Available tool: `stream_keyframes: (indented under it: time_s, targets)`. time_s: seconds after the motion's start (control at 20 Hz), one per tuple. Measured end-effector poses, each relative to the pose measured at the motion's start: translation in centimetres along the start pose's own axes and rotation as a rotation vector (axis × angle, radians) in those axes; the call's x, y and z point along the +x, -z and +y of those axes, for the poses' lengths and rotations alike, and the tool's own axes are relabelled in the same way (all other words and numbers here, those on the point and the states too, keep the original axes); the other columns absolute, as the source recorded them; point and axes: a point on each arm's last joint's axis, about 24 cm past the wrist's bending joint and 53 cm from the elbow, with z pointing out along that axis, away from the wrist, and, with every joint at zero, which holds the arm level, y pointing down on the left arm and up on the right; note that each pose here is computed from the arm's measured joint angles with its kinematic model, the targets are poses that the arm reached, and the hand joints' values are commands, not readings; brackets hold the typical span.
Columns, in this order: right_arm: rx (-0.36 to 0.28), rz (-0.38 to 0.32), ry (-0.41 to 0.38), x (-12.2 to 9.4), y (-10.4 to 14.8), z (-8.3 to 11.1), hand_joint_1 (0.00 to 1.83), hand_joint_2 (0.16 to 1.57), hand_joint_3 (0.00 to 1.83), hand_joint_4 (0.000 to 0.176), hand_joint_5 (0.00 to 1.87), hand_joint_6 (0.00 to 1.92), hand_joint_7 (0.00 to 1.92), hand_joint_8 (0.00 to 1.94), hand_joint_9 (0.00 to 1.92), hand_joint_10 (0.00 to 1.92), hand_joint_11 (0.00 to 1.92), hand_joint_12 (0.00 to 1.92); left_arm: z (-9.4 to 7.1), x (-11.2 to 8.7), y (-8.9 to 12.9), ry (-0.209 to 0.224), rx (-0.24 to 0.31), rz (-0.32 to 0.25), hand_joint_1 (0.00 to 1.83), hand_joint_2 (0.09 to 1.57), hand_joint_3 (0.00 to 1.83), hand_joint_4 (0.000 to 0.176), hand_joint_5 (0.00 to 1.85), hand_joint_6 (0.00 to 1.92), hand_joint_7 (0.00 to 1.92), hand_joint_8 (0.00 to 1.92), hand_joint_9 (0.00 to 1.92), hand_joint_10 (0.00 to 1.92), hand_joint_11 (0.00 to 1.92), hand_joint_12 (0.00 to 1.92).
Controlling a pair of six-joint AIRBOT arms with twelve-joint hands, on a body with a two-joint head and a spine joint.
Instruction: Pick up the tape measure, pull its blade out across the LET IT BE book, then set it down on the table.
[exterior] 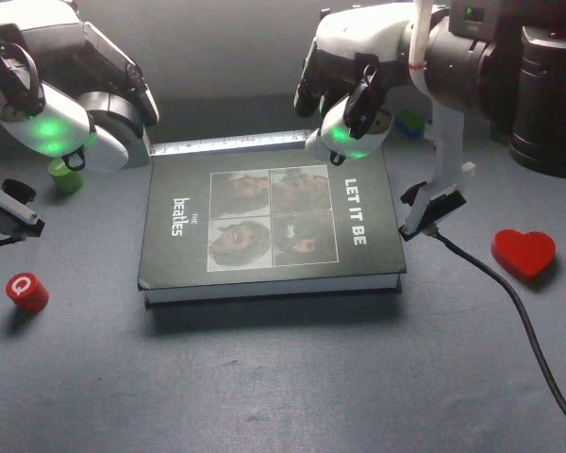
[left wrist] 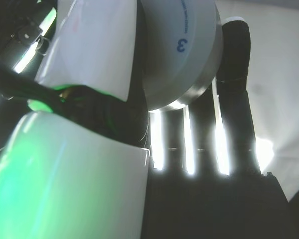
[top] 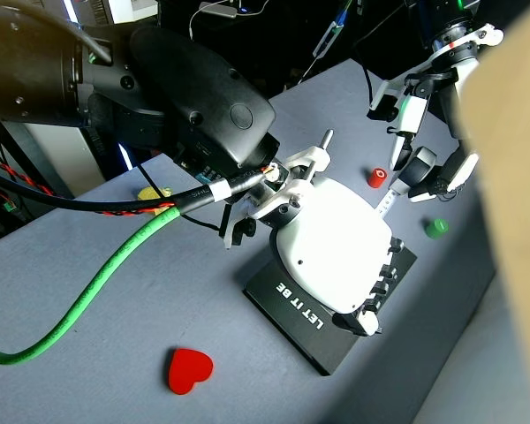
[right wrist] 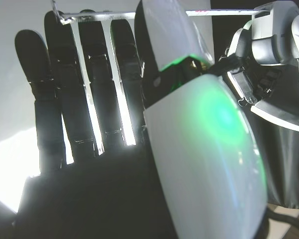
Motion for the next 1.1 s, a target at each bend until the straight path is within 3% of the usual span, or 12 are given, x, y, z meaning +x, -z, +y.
stream_keyframes:
  time_s: [0.6, 0.65, 0.7, 0.9, 1.1]
  targets:
    - [-0.002, -0.005, 0.003, -0.18, -0.05, 0.01, 1.02, 1.15, 0.00, 0.000, 0.81, 0.02, 0.94, 0.02, 0.95, 0.04, 0.58, 1.08, 0.00, 0.00, 0.00, 0.001, 0.000, 0.000, 1.37, 1.14, 0.00, 0.000, 0.94, 0.88, 0.91, 1.15, 0.81, 1.40, 0.71, 1.39]
    - [-0.002, -0.005, 0.002, -0.18, -0.05, 0.00, 1.15, 1.16, 0.00, 0.000, 0.82, 0.99, 0.96, 0.79, 1.01, 0.05, 0.63, 1.08, 0.00, 0.00, 0.00, 0.001, 0.000, 0.000, 1.37, 1.14, 0.00, 0.000, 0.95, 0.86, 0.92, 1.14, 0.82, 1.39, 0.73, 1.38]
    - [-0.003, -0.004, 0.001, -0.18, -0.06, 0.03, 1.17, 1.18, 0.00, 0.006, 0.79, 1.25, 0.93, 1.01, 1.05, 0.06, 0.65, 1.11, 0.00, 0.00, 0.00, 0.001, 0.000, 0.000, 1.37, 1.14, 0.00, 0.000, 0.94, 0.87, 0.92, 1.13, 0.82, 1.39, 0.74, 1.38]
    - [-0.006, -0.004, 0.001, -0.16, -0.06, 0.08, 1.21, 1.15, 0.00, 0.000, 0.81, 1.26, 1.03, 0.90, 1.18, 0.14, 0.77, 1.22, -0.02, 0.01, 0.00, 0.002, 0.001, 0.000, 1.37, 1.14, 0.00, 0.000, 0.92, 0.89, 0.93, 1.14, 0.81, 1.40, 0.74, 1.37]
    - [-0.006, -0.005, 0.003, -0.21, -0.06, 0.07, 1.21, 1.15, 0.00, 0.000, 0.81, 1.22, 1.03, 0.94, 1.19, 0.17, 0.75, 1.24, -0.02, 0.01, 0.00, 0.002, 0.001, 0.000, 1.37, 1.14, 0.00, 0.000, 0.89, 0.92, 0.94, 1.12, 0.82, 1.39, 0.74, 1.37]
